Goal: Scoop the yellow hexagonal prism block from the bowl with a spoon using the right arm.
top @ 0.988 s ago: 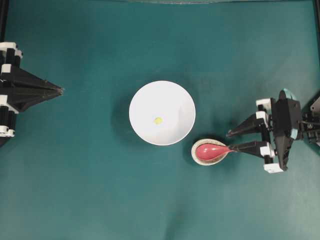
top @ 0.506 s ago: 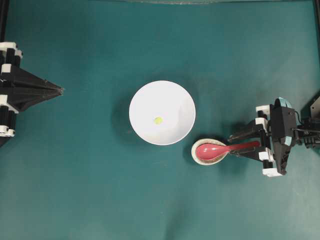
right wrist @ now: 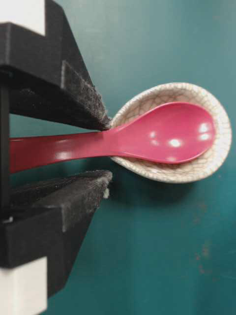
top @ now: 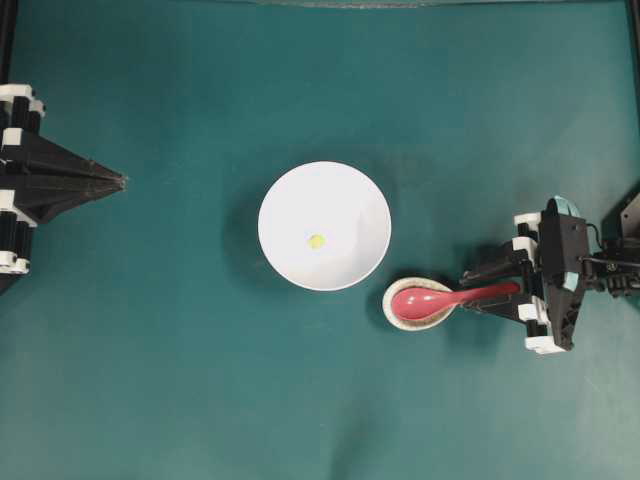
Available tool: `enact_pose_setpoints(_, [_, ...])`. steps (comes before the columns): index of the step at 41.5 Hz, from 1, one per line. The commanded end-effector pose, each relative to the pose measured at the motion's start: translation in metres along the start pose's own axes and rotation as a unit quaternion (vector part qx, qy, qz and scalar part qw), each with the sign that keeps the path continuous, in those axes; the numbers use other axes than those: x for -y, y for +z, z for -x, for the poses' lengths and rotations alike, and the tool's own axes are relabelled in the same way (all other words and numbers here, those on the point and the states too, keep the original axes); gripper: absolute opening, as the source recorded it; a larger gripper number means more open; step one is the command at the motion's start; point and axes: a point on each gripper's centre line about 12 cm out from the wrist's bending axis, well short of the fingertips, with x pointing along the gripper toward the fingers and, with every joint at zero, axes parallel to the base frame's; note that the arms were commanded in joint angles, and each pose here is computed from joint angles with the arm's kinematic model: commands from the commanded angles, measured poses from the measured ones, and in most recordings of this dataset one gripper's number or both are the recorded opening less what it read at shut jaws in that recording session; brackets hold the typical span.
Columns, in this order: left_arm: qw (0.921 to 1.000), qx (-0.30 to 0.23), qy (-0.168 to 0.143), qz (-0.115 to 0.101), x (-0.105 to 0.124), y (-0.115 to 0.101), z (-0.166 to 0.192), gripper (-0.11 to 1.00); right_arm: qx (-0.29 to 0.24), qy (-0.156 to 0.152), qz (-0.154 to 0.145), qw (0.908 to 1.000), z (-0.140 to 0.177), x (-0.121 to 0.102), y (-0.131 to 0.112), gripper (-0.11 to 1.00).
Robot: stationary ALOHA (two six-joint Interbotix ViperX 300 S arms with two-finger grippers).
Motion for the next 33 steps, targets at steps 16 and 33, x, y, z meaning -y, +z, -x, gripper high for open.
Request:
enact_pose_setpoints(16, [0.9999,0.014,0.002,-0.002,-0.0008,0.0106,-0.0020,0.00,0.019,0.004,-0.001,0.9998,-0.0025,-0.0028,0.0053,0.47])
enact_pose_setpoints(33, [0.9999,0.012,0.001,-0.002,-0.0008,0.0101,-0.0023,0.00,0.016,0.004,-0.002,0.9999,-0.0028,-0.0030,0.0050,0.33])
